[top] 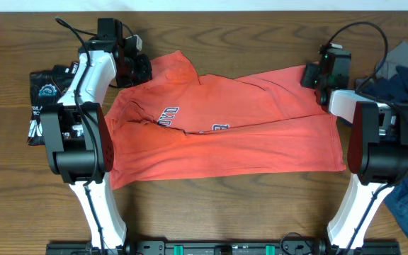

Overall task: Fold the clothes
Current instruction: 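Grasp the coral t-shirt's top corners with left and right grippers, then fold the top edge down toward the bottom with both grippers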

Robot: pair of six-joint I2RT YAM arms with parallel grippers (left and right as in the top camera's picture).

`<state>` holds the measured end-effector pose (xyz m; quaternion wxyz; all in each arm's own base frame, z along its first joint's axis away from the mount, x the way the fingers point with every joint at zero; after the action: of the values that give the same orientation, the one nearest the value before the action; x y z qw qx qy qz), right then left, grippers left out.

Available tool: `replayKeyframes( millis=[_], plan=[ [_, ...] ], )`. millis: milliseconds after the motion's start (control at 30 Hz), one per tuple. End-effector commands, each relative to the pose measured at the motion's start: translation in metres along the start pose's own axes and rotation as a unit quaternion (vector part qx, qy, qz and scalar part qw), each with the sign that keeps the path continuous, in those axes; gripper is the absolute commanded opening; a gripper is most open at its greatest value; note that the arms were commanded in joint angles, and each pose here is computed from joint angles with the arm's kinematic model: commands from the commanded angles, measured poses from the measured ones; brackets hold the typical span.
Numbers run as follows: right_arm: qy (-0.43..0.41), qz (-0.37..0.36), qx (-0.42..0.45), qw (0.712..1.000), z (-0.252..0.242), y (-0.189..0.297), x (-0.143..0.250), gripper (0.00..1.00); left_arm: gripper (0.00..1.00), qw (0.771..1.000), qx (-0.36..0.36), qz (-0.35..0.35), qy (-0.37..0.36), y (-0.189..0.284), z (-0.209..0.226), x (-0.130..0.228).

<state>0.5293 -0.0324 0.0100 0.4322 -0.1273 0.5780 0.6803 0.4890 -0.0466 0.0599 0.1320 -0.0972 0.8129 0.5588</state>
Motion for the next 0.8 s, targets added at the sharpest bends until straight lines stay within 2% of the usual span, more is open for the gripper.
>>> replayKeyframes(
  millis=[0,67,100,300,433,567,767],
  plan=[
    [-0.012,0.023,0.008,1.0,-0.004,-0.009,0.016,0.17,0.07,1.0,0.002,-0.005,-0.001,0.004,-0.001,-0.004],
    [-0.012,0.028,0.012,0.999,-0.006,-0.008,0.018,0.02,0.07,1.0,0.003,-0.005,-0.001,0.004,-0.001,-0.004],
    [-0.012,0.03,0.016,0.999,-0.008,-0.008,0.019,0.01,0.07,1.0,0.003,-0.005,-0.001,0.004,-0.001,-0.004],
    [-0.01,0.034,0.063,0.997,-0.022,0.001,0.017,0.01,0.06,1.0,0.003,-0.003,0.0,0.007,-0.002,-0.003],
    [-0.012,0.013,0.079,0.997,-0.023,0.022,-0.006,0.01,0.06,1.0,0.003,-0.013,-0.004,0.02,-0.008,-0.006],
    [-0.015,-0.006,0.074,0.997,-0.015,0.052,-0.032,0.01,0.06,1.0,0.004,-0.02,-0.001,0.046,-0.017,-0.006],
    [-0.009,-0.005,0.074,0.997,-0.007,0.098,-0.05,0.01,0.06,0.999,0.001,-0.045,-0.003,0.099,-0.03,-0.005]
  ],
)
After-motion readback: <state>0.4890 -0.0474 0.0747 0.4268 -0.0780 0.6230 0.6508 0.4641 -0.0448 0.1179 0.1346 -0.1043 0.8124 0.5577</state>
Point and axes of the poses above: each gripper's point midway between its finger pads, its own y axis back along the fingers, its own z axis along the line the jaws close on, x = y × z, the point moved 1 cm from there along y, back along the fingers, and after that the axes turned 12 degrees about -y, right-handed, at the moved point
